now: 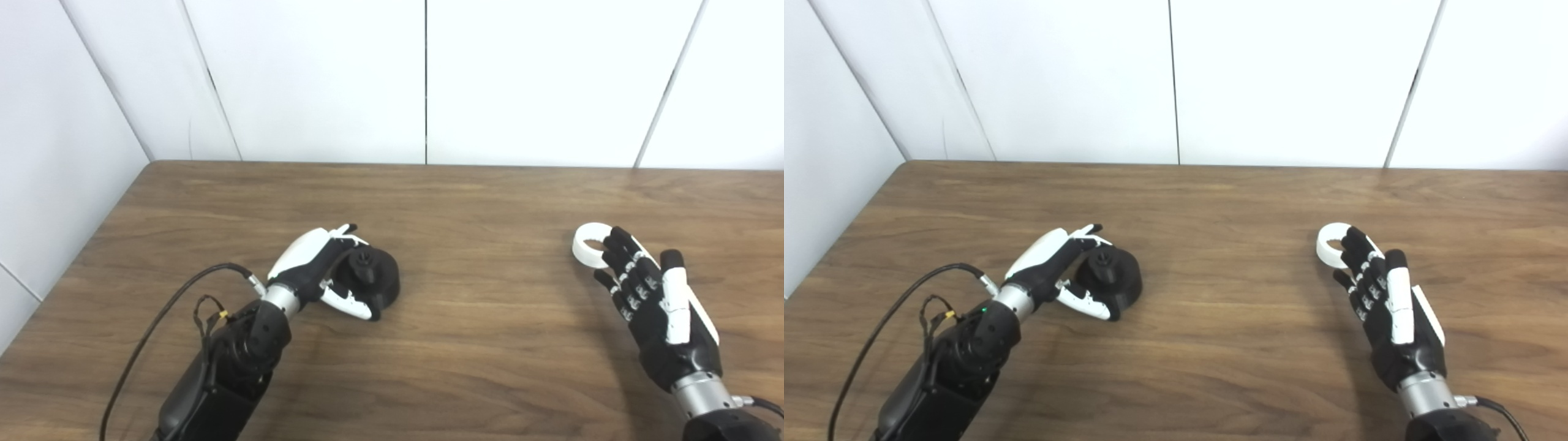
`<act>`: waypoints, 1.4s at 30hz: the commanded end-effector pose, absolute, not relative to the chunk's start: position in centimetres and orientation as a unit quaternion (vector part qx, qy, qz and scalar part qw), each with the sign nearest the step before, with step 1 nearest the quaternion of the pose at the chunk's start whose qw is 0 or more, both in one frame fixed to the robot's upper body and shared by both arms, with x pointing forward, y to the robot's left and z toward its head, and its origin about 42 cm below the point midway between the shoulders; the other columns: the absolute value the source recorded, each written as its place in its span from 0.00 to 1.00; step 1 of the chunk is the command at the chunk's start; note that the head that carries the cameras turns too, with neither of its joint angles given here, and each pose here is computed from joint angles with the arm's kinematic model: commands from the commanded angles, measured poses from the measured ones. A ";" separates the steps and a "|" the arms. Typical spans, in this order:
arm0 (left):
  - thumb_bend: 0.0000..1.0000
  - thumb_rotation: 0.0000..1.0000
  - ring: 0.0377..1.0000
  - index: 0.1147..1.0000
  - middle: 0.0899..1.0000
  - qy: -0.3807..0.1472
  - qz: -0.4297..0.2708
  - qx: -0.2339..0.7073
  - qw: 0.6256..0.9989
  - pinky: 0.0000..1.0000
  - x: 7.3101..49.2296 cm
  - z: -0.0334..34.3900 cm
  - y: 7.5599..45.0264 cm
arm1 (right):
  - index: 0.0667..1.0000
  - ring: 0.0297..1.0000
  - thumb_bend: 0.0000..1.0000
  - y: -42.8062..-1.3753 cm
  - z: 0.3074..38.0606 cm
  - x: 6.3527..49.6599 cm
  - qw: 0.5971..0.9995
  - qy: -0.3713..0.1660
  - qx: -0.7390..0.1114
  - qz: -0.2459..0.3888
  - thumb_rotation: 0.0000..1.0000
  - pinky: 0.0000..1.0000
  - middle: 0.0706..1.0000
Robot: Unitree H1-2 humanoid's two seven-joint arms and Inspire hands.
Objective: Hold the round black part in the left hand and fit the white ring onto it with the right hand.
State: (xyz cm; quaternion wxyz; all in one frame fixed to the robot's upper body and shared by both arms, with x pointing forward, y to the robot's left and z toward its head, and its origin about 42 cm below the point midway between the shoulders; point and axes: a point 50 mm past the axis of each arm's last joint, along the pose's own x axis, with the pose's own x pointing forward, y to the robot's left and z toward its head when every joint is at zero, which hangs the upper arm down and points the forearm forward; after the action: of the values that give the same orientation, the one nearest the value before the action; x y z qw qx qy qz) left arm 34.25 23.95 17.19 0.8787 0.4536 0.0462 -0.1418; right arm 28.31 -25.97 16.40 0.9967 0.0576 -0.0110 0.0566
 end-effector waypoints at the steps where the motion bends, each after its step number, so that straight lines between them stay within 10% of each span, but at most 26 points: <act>1: 0.81 0.17 1.00 0.64 1.00 0.004 -0.139 0.462 0.876 0.93 34.4 19.0 23.3 | 0.93 0.98 0.66 -25.5 18.4 28.7 0.995 -0.054 0.056 0.065 1.00 0.93 0.95; 40: 0.79 0.17 1.00 0.64 1.00 -0.027 -0.222 0.442 0.869 0.92 29.8 17.6 19.0 | 0.91 0.96 0.64 -25.1 20.8 28.4 0.996 -0.083 0.022 0.037 1.00 0.90 0.94; 42: 0.79 0.17 1.00 0.64 1.00 -0.027 -0.223 0.442 0.868 0.92 29.8 17.6 19.0 | 0.89 0.94 0.60 -25.4 21.5 28.8 0.995 -0.097 -0.001 0.019 0.87 0.88 0.92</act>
State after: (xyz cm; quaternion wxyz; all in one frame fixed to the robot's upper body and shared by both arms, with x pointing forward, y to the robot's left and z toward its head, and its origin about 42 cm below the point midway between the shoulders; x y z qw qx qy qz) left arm 29.82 19.33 16.80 0.8712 0.4419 -0.0044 -0.2138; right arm 27.89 -25.26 18.82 0.9986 0.0211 -0.0381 0.0290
